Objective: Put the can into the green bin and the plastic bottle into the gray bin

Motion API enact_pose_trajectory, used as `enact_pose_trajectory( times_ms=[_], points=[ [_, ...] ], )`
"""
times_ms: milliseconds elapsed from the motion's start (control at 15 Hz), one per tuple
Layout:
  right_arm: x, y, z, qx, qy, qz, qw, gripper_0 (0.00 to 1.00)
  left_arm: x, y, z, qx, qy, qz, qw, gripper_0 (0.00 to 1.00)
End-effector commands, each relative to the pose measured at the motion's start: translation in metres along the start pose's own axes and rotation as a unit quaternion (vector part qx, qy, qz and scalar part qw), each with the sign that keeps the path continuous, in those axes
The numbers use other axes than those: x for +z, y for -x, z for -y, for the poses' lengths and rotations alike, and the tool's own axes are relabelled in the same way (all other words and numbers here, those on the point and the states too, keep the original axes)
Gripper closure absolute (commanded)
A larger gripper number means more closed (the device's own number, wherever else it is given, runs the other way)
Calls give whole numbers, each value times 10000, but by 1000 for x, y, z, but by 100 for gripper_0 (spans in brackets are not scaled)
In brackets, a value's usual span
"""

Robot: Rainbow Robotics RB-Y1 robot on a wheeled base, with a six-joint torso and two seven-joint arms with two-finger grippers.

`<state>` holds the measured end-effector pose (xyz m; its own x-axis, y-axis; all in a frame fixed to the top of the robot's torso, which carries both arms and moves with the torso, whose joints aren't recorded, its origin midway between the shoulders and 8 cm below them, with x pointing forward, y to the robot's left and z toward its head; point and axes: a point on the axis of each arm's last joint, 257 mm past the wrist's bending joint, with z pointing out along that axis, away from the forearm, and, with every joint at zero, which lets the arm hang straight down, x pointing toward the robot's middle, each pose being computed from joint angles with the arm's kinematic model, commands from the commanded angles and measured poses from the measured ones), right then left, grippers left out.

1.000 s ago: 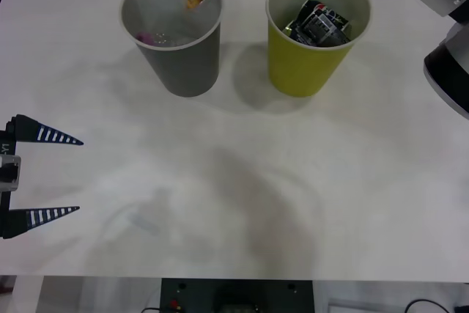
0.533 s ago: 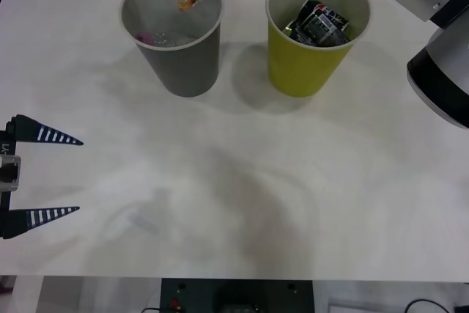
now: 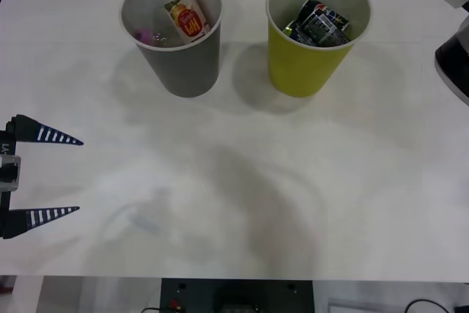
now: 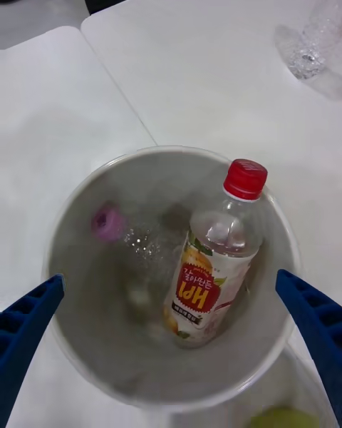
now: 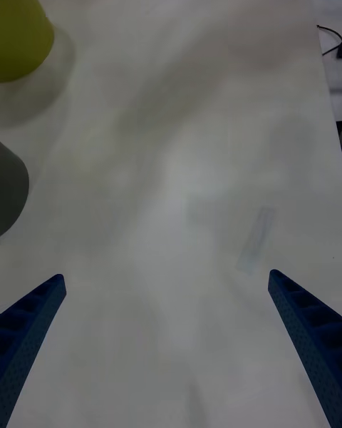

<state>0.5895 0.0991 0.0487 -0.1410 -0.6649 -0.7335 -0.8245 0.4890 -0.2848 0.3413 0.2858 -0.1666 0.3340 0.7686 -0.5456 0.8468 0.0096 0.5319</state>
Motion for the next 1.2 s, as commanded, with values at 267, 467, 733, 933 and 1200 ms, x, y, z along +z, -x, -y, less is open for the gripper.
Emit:
enact_pose_trajectory(
  times_ms=[267,467,733,933,1200],
  points=[
    [-76,-30,15,60,478,-8,9988,0,0,0,0,0,0,0,10000,2],
    [-114,-63,23,17,630,-70,9980,0,0,0,0,0,0,0,10000,2],
    [-162,-112,31,-9,781,58,9969,0,0,0,0,0,0,0,10000,2],
    [-189,-149,25,-102,735,139,9971,0,0,0,0,0,0,0,10000,2],
    [-211,-202,6,-485,725,218,9959,0,0,0,0,0,0,0,10000,2]
  ],
)
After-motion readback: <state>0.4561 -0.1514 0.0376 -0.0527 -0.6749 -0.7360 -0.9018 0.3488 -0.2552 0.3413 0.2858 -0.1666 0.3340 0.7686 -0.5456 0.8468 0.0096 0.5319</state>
